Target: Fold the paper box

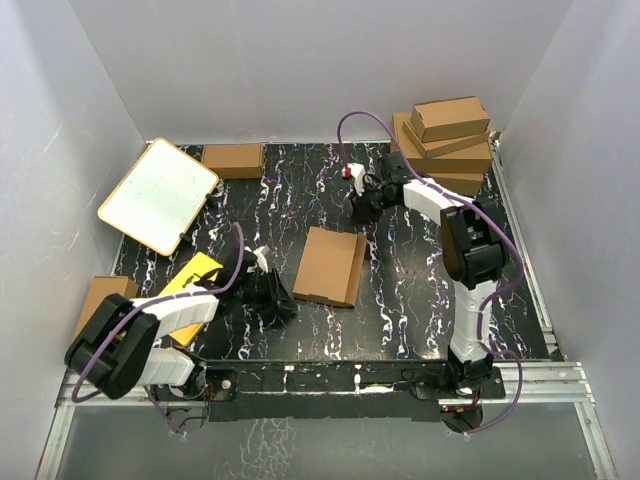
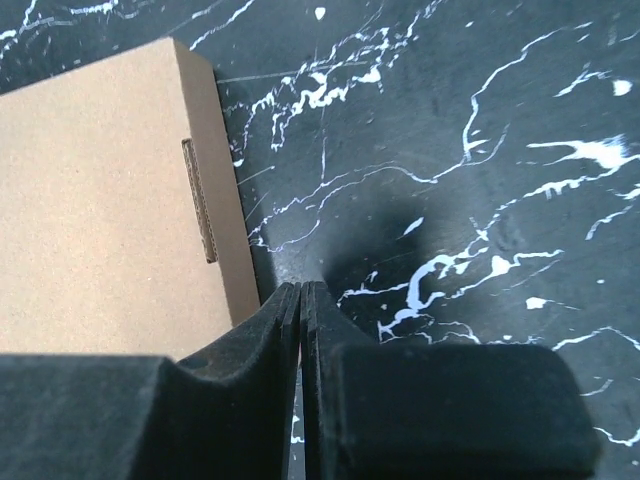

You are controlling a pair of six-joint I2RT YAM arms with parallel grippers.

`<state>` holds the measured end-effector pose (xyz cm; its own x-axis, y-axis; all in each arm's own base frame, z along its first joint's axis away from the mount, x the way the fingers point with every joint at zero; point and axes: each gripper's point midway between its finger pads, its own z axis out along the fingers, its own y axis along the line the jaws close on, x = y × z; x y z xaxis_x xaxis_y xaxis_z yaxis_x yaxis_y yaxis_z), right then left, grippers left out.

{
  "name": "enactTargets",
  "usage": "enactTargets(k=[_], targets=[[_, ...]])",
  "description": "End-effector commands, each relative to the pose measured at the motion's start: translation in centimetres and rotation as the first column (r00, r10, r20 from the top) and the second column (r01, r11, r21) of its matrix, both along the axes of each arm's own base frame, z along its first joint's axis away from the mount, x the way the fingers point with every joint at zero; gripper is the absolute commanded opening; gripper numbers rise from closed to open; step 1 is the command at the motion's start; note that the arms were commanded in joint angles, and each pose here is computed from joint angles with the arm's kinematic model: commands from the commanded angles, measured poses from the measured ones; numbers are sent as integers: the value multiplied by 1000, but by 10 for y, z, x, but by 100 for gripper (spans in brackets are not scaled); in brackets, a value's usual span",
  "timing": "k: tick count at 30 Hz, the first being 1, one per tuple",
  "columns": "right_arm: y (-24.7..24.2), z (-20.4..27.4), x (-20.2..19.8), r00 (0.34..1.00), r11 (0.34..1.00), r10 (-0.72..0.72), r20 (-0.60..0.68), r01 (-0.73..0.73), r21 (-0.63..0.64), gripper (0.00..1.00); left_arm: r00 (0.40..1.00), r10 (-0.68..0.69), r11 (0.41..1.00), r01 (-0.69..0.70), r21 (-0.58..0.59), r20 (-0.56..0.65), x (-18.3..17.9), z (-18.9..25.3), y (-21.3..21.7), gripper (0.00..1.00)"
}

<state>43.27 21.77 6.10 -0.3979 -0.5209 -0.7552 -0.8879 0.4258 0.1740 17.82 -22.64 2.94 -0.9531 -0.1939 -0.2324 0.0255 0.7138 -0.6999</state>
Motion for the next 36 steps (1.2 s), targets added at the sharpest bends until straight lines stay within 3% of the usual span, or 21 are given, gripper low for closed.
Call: enactTargets(k=[1,16,24,36], targets=[[2,10,4,997,998,47,58,-45,-34,11,999,-31,999,30,18,32,19,4,-10,26],[-9,-1,-44,990,987,141,13,-140,-74,10,999,-9,974,-2,226,45,61,-11,11,28],[-26,-4,-96,984,979,177,-22,-179,-100,10,997,-22,967,3,253,74,97,-4,15,32],[-36,-11,-163,969,969,232,-82,-238,-65,11,988,-135,971,118,207,73,150,-3,-16,36]])
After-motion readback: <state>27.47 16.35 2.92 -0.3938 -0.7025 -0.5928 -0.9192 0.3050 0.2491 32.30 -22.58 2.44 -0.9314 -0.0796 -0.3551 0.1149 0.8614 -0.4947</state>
